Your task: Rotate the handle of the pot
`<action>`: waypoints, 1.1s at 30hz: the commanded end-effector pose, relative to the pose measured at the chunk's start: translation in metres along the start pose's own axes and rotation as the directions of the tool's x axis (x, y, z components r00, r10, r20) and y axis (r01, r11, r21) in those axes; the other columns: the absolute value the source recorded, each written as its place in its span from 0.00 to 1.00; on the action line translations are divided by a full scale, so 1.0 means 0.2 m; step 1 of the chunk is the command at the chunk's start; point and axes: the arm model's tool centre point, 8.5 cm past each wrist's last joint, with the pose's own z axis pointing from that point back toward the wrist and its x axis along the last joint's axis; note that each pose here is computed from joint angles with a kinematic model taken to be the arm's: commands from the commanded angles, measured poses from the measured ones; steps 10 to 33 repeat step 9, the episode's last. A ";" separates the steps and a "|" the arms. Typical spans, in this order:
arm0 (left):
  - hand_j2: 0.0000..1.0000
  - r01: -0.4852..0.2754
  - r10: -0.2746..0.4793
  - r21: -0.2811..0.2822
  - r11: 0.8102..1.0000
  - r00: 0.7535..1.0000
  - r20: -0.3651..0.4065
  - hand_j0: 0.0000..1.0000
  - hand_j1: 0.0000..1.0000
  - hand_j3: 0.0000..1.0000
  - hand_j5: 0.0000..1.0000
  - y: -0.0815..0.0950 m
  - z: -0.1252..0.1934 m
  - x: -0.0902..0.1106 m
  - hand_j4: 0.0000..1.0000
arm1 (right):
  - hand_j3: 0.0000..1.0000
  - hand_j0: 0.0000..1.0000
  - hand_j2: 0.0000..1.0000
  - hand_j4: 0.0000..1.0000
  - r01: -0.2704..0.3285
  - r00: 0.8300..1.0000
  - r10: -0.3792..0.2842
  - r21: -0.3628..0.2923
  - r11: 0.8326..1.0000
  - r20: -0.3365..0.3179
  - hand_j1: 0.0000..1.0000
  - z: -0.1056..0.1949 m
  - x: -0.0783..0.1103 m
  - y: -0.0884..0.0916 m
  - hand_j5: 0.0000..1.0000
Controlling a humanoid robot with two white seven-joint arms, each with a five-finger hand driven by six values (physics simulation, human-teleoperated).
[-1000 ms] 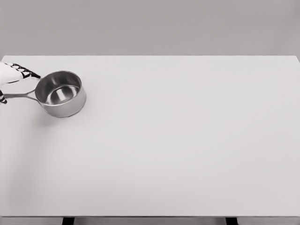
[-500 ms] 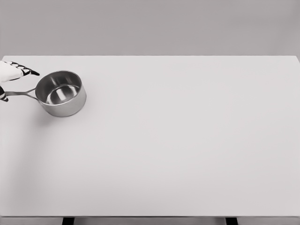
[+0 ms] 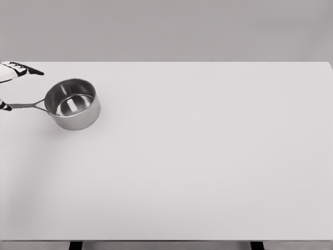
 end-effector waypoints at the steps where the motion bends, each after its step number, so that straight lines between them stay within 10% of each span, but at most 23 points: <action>1: 1.00 0.009 -0.010 0.032 0.999 0.999 0.052 1.00 1.00 1.00 1.00 0.05 -0.01 0.07 1.00 | 1.00 1.00 1.00 1.00 0.000 1.000 0.000 0.000 1.000 0.000 1.00 0.00 0.00 0.00 1.00; 5: 1.00 0.081 -0.088 0.058 0.995 0.987 0.136 1.00 1.00 1.00 1.00 0.13 -0.05 0.24 1.00 | 1.00 1.00 1.00 1.00 0.000 1.000 0.000 0.000 1.000 0.000 1.00 0.00 0.00 0.00 1.00; 33: 1.00 0.081 -0.088 0.060 0.995 0.987 0.132 1.00 1.00 1.00 1.00 0.13 -0.04 0.23 1.00 | 1.00 1.00 1.00 1.00 0.000 1.000 0.000 0.000 1.000 0.000 1.00 0.00 0.00 0.00 1.00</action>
